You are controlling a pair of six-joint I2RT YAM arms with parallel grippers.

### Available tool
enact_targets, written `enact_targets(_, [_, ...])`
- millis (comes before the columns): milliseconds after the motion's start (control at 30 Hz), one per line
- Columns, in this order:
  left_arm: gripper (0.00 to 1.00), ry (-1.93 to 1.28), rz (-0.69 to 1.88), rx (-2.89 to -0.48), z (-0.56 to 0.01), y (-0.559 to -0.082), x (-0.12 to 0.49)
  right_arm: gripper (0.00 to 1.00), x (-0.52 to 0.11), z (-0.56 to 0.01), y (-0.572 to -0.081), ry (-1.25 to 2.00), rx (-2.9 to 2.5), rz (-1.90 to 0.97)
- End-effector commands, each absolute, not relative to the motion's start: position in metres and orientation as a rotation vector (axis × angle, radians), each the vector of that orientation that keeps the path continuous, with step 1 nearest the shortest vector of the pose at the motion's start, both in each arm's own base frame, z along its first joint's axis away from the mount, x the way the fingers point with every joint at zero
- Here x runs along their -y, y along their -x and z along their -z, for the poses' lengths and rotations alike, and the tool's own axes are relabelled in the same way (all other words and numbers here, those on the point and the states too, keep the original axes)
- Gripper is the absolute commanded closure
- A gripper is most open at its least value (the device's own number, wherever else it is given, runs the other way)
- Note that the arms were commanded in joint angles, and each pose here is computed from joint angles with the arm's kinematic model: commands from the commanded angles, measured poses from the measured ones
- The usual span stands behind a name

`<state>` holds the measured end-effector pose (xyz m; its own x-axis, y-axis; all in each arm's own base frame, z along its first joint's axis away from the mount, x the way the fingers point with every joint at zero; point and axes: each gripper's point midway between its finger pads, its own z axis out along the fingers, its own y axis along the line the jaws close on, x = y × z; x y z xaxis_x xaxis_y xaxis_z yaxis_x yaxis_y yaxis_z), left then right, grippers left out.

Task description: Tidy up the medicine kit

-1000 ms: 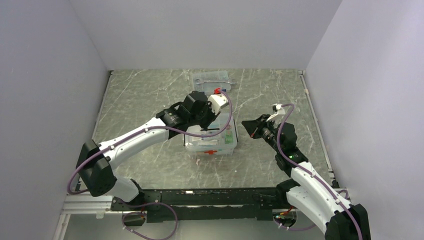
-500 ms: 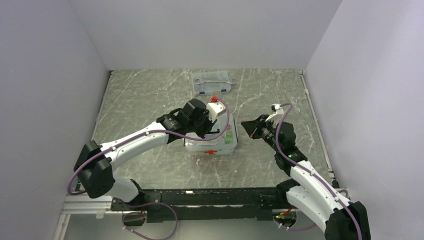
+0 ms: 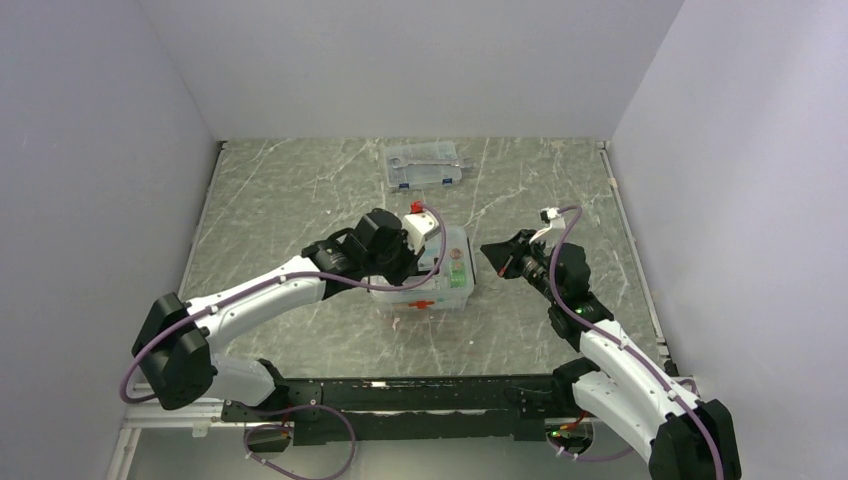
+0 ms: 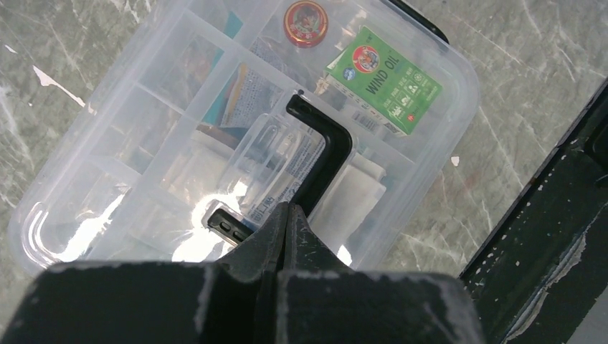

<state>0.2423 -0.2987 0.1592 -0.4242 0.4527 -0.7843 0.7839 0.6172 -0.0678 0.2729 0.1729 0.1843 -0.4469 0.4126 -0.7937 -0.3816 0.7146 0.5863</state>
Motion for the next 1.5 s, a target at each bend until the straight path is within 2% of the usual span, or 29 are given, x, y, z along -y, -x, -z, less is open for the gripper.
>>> enact_targets(0, [1.00,-0.952,0.626,-2.055,-0.176,-0.230,0.302,0.98,-0.175,-0.202,-0.277,-0.016,-1.771,-0.920])
enact_targets(200, [1.00,-0.904,0.671,-1.985,-0.218,-0.218,0.296,0.98,-0.176,-0.198,-0.278,-0.017,-1.796,-0.910])
enact_targets(367, [1.00,-0.870,0.773,-2.014,-0.221,-0.191,0.288,0.98,-0.175,-0.194,-0.281,-0.028,-1.812,-0.897])
enact_targets(567, [1.00,-0.892,0.995,-2.042,-0.206,-0.139,0.281,0.98,-0.179,-0.192,-0.286,-0.020,-1.841,-0.898])
enact_targets(767, [1.00,-0.838,1.082,-2.109,-0.174,-0.110,0.264,1.00,-0.173,-0.185,-0.303,-0.061,-1.907,-0.814])
enact_targets(1033, [1.00,-0.804,0.994,-2.177,-0.137,-0.126,0.267,1.00,-0.177,-0.167,-0.314,-0.127,-1.995,-0.810])
enact_targets(1467, [1.00,-0.629,0.820,-2.256,-0.121,-0.202,0.261,1.00,-0.168,-0.160,-0.302,-0.129,-2.015,-0.770])
